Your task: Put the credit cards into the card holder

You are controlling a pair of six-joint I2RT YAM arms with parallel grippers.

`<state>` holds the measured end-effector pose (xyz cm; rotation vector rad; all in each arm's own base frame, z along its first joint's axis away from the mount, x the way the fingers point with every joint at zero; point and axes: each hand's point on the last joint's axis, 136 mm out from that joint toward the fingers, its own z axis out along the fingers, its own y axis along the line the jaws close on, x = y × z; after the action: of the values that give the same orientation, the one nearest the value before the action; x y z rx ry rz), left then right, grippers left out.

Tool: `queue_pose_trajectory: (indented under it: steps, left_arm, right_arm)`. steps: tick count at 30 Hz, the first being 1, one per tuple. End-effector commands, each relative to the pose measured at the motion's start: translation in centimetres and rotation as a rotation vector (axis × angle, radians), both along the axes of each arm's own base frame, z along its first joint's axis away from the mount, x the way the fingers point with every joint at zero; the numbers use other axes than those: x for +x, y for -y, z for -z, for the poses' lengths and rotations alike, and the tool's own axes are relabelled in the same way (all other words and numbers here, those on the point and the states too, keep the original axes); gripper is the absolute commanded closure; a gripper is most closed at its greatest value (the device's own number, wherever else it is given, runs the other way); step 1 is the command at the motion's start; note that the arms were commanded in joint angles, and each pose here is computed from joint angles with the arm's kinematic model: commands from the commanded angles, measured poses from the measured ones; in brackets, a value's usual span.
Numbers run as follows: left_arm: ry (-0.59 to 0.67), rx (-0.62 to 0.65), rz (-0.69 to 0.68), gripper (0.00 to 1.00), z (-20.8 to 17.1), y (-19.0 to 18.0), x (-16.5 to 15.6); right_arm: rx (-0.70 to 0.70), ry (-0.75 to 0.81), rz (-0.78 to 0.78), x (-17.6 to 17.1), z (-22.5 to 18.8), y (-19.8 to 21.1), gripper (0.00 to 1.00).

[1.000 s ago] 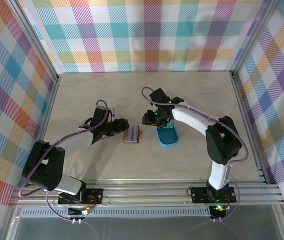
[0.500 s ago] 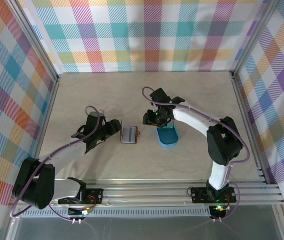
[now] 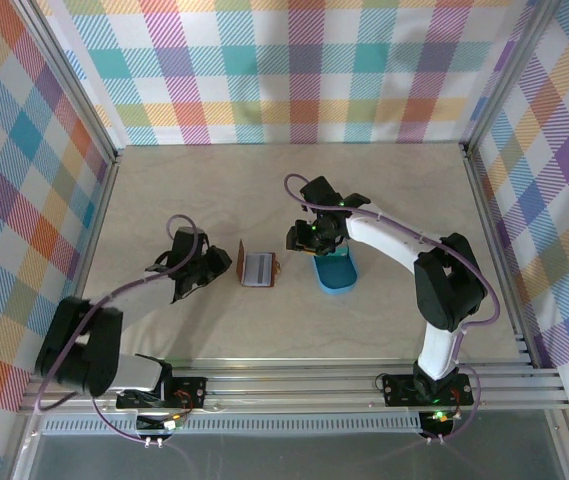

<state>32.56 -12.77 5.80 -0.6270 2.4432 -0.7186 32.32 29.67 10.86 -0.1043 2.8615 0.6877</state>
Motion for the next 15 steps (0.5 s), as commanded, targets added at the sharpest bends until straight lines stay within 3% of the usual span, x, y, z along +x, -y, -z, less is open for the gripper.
queue_pose_trajectory:
  steps: [1, 15]
  left_arm:
    - [0.010, -0.094, 0.107, 0.85, -0.4, 2.5, 0.8]
    - [0.028, -0.117, 0.208, 0.84, -1.5, 6.1, 0.9]
  right_arm:
    - [0.001, 0.000, -0.028, -0.2, -0.7, 0.2, 0.56]
    - [0.007, -0.026, -0.064, 0.0, 0.3, -0.5, 0.56]
